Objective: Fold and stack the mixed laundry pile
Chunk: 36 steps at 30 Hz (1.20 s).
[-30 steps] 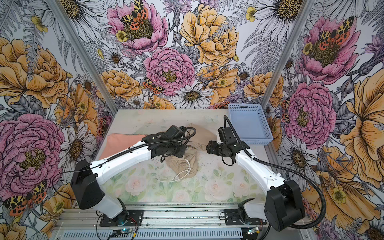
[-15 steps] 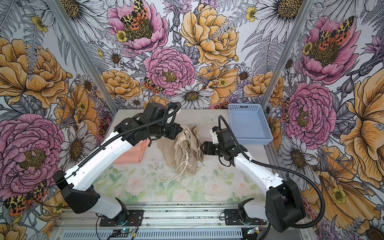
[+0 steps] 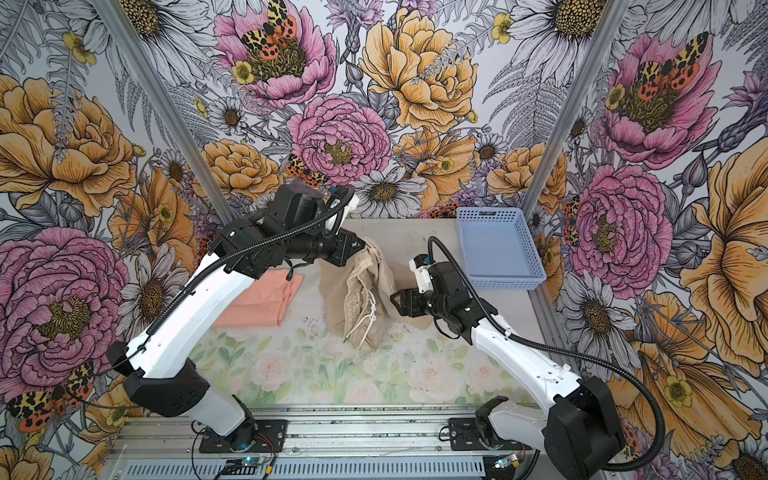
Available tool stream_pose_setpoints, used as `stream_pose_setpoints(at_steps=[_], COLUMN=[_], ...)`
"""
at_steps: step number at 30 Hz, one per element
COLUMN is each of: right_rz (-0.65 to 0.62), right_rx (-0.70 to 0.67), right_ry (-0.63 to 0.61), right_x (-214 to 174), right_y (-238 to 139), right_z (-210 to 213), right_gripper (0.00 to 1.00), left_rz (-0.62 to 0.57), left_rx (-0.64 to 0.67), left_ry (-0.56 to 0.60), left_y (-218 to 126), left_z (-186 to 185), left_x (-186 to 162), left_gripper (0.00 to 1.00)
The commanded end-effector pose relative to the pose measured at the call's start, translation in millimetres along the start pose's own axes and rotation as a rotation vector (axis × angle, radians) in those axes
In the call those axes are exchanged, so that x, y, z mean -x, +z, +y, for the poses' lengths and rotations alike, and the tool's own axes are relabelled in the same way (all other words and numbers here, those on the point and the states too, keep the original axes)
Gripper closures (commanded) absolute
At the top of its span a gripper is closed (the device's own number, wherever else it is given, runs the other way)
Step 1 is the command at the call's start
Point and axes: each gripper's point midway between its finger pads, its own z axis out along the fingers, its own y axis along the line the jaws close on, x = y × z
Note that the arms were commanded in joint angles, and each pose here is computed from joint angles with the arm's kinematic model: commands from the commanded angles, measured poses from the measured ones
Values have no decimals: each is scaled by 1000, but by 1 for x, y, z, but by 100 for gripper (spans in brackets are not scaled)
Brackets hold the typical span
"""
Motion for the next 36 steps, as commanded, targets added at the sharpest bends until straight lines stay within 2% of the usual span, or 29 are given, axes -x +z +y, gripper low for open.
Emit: stream_pose_setpoints(at_steps=[1, 3, 7, 9, 14, 16, 17, 19, 20, 21, 22, 23, 28, 33, 36], right_rz=[-58, -47, -11, -12, 56, 68, 74, 81, 76, 60, 38, 14, -127, -266, -359], right_rx=[52, 51, -73, -67, -43, -12, 5, 2, -12, -40, -74, -112, -257, -394, -431], right_ry=[-121, -156, -144, -104, -98, -96, -100, -98, -95, -93, -93, -98, -162, -210, -219], right_x=[14, 10, -6, -8, -24, -29, -32, -33, -31, -27, -22, -16, 25, 62, 78], right_y=[-12, -12, -7, -2, 24, 34, 39, 43, 41, 36, 28, 17, -65, -155, -205], right_z=[15, 14, -22, -31, -38, -36, -35, -36, -38, -40, -43, -45, -34, -18, -4], right_gripper=[25, 23, 21, 21, 20, 24, 31, 55, 74, 88, 97, 100, 100, 100, 100], left_rz=[-21, -32, -73, -87, -80, -72, -72, -80, -88, -99, -111, -127, -194, -248, -300], left_rx=[-23, -15, -5, 2, 24, 39, 45, 61, 72, 85, 95, 103, 97, 44, 9], left_ry=[42, 42, 40, 41, 33, 28, 25, 23, 21, 20, 15, 12, 14, 33, 48], left_y=[-20, -29, -48, -56, -62, -62, -63, -67, -71, -76, -81, -88, -116, -137, -157], left_z=[-4, -2, 2, 4, 14, 19, 22, 26, 30, 33, 37, 40, 38, 19, 3], left_x=[9, 12, 18, 20, 12, 8, 7, 7, 8, 9, 10, 11, 20, 27, 33], left_gripper=[100, 100, 100, 100, 100, 100, 100, 100, 100, 100, 100, 100, 100, 100, 100])
